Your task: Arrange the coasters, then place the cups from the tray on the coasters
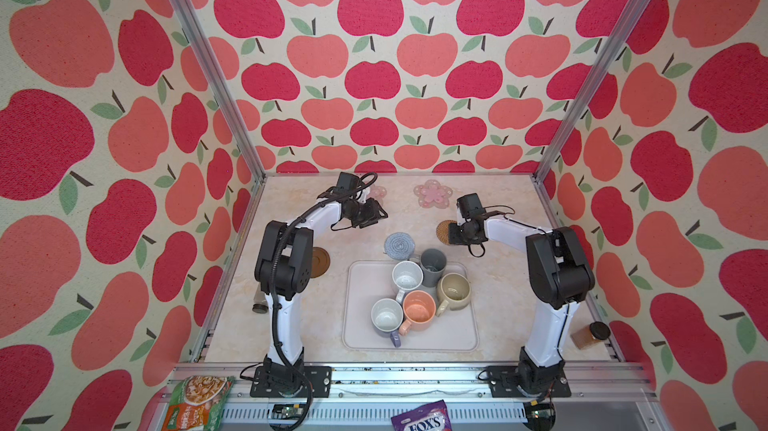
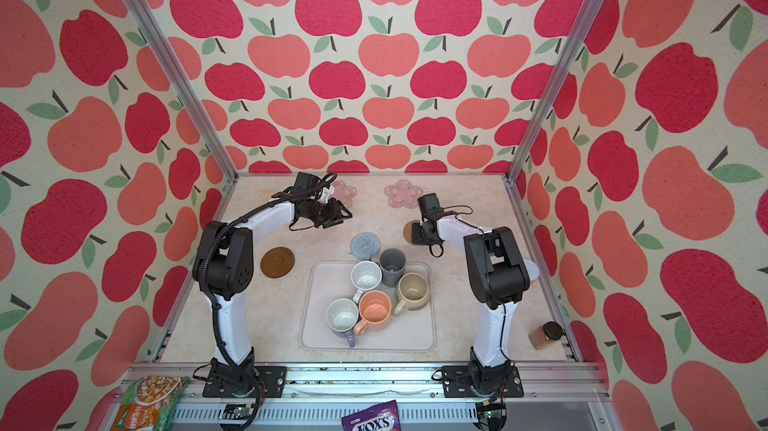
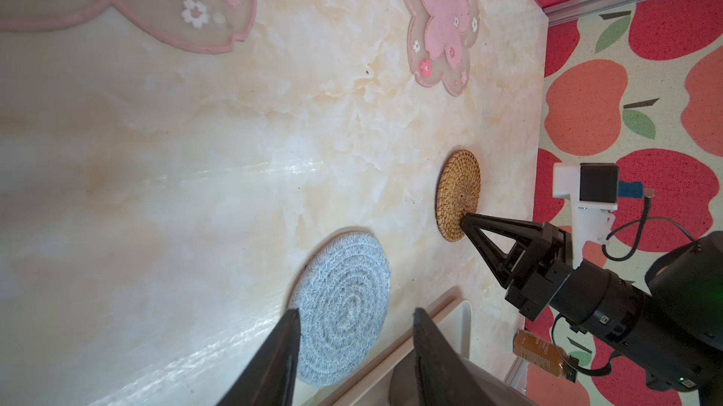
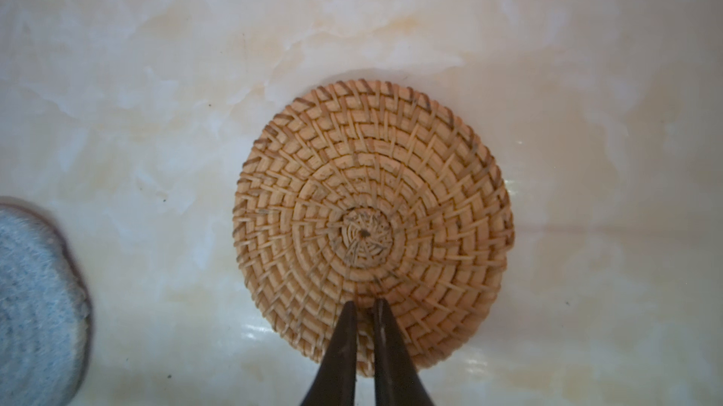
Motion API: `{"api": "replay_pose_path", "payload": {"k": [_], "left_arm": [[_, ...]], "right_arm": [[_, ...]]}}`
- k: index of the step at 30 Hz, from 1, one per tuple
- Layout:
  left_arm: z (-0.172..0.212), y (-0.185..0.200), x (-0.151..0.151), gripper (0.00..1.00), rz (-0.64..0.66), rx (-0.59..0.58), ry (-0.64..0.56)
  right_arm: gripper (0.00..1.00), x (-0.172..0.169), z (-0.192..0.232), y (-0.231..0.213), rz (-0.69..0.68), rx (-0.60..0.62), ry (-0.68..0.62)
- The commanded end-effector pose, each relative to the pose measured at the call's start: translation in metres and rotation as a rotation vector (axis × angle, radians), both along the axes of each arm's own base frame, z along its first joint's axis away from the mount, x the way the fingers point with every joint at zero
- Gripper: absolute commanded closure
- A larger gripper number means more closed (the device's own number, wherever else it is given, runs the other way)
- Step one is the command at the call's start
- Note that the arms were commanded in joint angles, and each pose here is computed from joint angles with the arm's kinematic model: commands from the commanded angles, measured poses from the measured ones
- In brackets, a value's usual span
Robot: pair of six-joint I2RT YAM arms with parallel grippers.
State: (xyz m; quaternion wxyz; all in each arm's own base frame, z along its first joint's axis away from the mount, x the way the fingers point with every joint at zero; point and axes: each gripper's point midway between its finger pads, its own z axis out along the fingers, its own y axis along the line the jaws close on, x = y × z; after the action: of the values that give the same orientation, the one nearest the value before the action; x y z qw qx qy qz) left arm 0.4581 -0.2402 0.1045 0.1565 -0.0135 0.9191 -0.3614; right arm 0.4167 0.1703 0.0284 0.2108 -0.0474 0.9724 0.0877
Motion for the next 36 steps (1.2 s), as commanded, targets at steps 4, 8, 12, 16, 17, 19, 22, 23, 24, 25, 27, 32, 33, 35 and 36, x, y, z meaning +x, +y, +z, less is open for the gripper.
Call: {"api": "replay_pose_path", "payload": {"k": [4, 8, 12, 16, 17, 19, 22, 23, 24, 25, 27, 32, 33, 35, 36], "left_arm": [[0.000, 0.001, -0.026, 0.53, -0.075, 0.096, 0.016], [-0.009, -0.008, -0.040, 0.54, -0.125, 0.124, 0.051], [-0.015, -0.017, -0.043, 0.54, -0.131, 0.104, 0.070], [-0.018, -0.030, -0.044, 0.54, -0.154, 0.084, 0.076], [-0.020, -0.032, -0.045, 0.54, -0.159, 0.088, 0.079], [-0.022, -0.034, -0.045, 0.54, -0.160, 0.092, 0.088], [-0.025, -0.035, -0.048, 0.55, -0.163, 0.095, 0.098], [-0.026, -0.034, -0.049, 0.56, -0.162, 0.096, 0.102], [-0.027, -0.035, -0.050, 0.56, -0.163, 0.097, 0.105], [-0.027, -0.035, -0.051, 0.56, -0.166, 0.098, 0.105], [-0.031, -0.037, -0.055, 0.57, -0.177, 0.104, 0.115], [-0.041, -0.046, -0.064, 0.60, -0.208, 0.119, 0.144], [-0.044, -0.047, -0.066, 0.61, -0.212, 0.123, 0.152], [-0.050, -0.051, -0.070, 0.64, -0.223, 0.134, 0.161], [-0.054, -0.052, -0.071, 0.66, -0.224, 0.146, 0.164]], "right_arm": [[0.87, -0.023, -0.013, -0.014, -0.028, -0.020, 0.082], [0.88, -0.027, -0.010, -0.009, -0.033, 0.019, 0.087], [0.88, -0.035, -0.011, -0.001, -0.020, 0.042, 0.103], [0.88, -0.045, -0.012, 0.005, 0.003, 0.020, 0.115], [0.88, -0.048, -0.013, 0.006, 0.008, 0.014, 0.119], [0.88, -0.052, -0.014, 0.006, 0.010, 0.007, 0.125], [0.88, -0.056, -0.015, 0.003, -0.002, 0.008, 0.132], [0.88, -0.057, -0.015, 0.003, -0.002, 0.009, 0.132], [0.88, -0.057, -0.015, 0.002, -0.003, 0.008, 0.132], [0.88, -0.056, -0.014, 0.003, -0.003, 0.008, 0.129], [0.88, -0.055, -0.011, 0.004, -0.005, 0.012, 0.123], [0.88, -0.052, -0.010, 0.004, -0.012, 0.022, 0.122], [0.88, -0.052, -0.011, 0.005, -0.012, 0.023, 0.125], [0.88, -0.053, -0.012, 0.005, -0.014, 0.027, 0.128], [0.88, -0.053, -0.011, 0.006, -0.014, 0.030, 0.127]]}}
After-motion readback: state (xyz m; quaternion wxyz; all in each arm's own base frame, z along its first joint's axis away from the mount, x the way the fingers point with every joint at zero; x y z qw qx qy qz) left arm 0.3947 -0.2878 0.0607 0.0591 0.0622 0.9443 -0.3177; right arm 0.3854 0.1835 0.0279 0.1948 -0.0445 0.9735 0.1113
